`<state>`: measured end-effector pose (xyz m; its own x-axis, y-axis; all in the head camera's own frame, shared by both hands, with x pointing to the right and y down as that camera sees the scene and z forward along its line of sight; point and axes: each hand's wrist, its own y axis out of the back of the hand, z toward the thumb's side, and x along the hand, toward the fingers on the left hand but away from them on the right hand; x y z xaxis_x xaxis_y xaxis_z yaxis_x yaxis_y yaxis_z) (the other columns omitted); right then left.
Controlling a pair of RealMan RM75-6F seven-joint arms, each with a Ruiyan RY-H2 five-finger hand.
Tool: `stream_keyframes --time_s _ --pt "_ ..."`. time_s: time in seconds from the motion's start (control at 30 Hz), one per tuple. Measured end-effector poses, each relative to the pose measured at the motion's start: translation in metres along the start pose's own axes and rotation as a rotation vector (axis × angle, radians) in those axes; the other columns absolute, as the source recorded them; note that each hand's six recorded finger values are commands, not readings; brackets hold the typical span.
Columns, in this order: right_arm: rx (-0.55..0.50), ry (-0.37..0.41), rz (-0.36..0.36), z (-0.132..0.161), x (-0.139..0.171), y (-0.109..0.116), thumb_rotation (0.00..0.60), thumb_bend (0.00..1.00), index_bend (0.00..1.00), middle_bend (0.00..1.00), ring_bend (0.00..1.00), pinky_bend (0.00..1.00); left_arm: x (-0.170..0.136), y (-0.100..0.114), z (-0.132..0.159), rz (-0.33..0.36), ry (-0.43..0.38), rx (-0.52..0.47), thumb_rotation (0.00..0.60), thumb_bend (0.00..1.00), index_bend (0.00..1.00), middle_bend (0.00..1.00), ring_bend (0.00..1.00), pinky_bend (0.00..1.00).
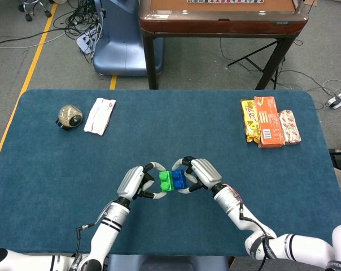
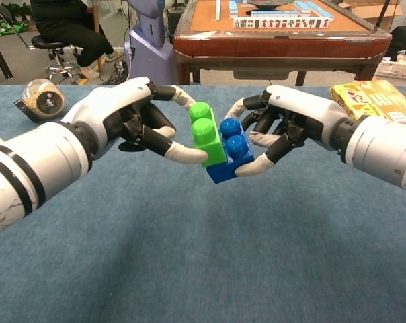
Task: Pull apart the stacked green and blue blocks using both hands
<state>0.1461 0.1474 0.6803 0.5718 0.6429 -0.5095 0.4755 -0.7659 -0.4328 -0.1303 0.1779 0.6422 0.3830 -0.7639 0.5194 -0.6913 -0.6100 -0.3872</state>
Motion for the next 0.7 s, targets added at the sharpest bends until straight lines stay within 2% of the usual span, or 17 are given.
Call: stream_keyframes --time_s 0.33,0.7 --pt "0.031 -0.012 0.014 -0.004 0.002 -0.002 0.6 0.42 0.7 1.0 1.0 1.0 0.001 0.004 -0.001 0.015 0.003 -0.011 0.6 0.27 0.58 1.0 1.0 1.0" --pt "0.111 -0.063 0.018 -0.022 0.012 0.011 0.6 0.42 0.7 1.0 1.0 1.0 0.002 0.028 -0.018 0.065 0.045 0.009 0.6 0.27 0.58 1.0 1.0 1.0"
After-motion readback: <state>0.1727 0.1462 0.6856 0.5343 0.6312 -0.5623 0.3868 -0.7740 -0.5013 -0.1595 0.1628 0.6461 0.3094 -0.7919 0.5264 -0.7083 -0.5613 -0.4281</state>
